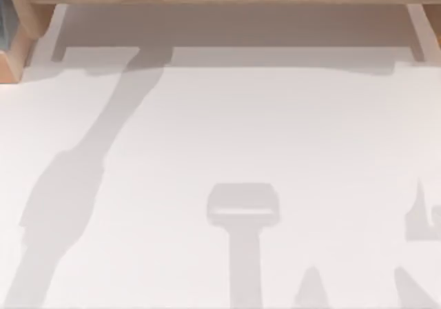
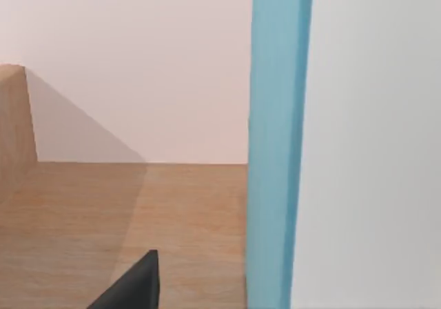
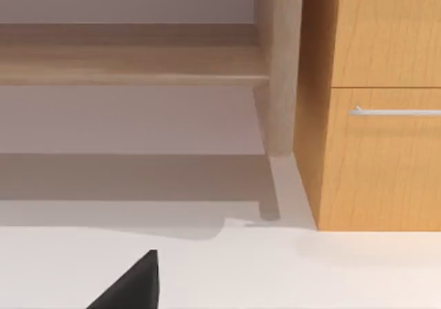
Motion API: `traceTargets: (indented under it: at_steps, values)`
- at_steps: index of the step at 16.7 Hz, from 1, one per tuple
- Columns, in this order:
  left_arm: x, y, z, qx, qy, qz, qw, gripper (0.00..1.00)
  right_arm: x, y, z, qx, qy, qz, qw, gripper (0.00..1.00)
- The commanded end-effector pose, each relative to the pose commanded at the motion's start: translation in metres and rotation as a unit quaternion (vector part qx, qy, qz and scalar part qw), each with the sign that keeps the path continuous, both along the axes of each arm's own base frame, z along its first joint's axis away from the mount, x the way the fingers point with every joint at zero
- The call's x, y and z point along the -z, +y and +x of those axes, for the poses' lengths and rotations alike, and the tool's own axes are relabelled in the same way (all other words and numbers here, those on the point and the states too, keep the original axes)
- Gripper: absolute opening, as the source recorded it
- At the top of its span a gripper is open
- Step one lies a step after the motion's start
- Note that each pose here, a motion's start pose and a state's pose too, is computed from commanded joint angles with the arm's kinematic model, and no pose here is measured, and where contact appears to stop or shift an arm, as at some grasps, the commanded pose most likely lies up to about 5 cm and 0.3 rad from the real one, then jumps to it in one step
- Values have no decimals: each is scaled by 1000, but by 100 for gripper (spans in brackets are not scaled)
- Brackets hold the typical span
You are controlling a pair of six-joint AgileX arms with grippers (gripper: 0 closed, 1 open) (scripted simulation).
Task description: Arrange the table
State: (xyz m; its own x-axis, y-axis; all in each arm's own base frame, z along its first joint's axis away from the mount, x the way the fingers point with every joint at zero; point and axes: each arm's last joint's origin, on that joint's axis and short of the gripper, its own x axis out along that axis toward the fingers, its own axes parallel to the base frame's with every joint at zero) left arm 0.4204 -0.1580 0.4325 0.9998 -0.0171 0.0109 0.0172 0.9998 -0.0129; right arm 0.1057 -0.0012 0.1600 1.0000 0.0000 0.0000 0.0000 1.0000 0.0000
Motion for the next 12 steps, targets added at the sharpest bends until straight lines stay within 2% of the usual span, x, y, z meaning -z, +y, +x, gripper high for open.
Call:
traceTargets:
  at_steps: [7, 12]
  values:
    - [0, -1, 10, 0, 0, 0, 1000, 100, 0, 0, 0, 0, 0, 0, 1000, 100]
    - [0, -1, 10, 0, 0, 0, 1000, 62, 0, 0, 0, 0, 0, 0, 1000, 100]
